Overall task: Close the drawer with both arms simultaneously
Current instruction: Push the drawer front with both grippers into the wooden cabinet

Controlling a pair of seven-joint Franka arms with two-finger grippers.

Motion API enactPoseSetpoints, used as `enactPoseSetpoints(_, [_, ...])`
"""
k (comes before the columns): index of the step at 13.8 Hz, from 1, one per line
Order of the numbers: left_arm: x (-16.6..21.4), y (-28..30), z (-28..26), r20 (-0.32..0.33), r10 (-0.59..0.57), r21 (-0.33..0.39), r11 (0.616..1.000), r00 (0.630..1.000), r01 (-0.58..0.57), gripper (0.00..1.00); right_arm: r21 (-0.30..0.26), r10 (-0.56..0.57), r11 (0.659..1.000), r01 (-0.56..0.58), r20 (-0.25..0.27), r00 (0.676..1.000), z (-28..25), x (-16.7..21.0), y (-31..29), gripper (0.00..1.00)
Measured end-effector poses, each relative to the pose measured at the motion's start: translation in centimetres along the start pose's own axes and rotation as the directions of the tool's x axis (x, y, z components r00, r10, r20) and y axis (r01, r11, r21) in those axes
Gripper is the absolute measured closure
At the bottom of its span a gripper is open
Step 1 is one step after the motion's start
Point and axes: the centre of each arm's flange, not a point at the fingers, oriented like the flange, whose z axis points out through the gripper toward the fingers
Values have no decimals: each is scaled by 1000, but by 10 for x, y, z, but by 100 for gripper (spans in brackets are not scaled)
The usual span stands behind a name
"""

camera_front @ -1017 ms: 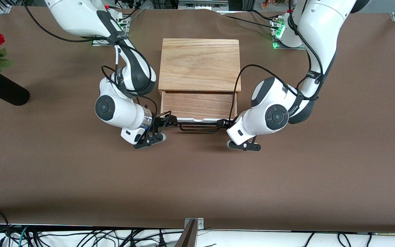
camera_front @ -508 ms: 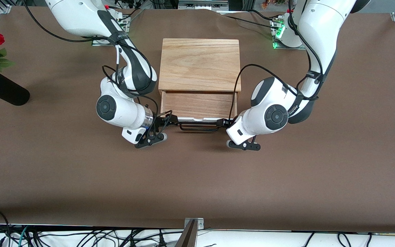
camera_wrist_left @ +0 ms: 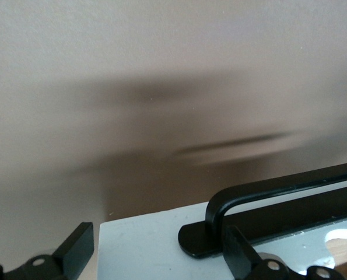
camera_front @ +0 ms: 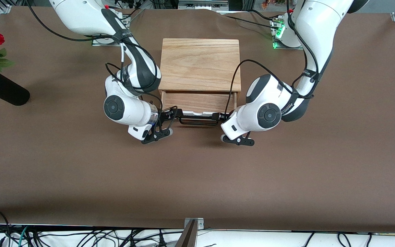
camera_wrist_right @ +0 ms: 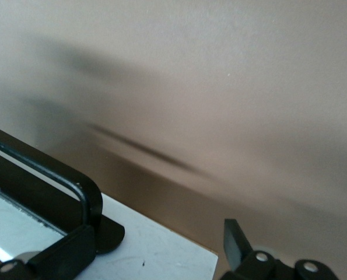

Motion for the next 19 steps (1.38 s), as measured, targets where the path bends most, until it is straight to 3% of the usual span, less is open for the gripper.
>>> enactPoseSetpoints(9, [-16,7,12,108,7,15,1000,994,-9,0,-5,-31,999,32,87,996,21,-15,-22,0])
enactPoseSetpoints(19, [-40,13,27,277,8,19,1000,961,-14,0,0,-48,999,50,253,966,37,-39,-37,0])
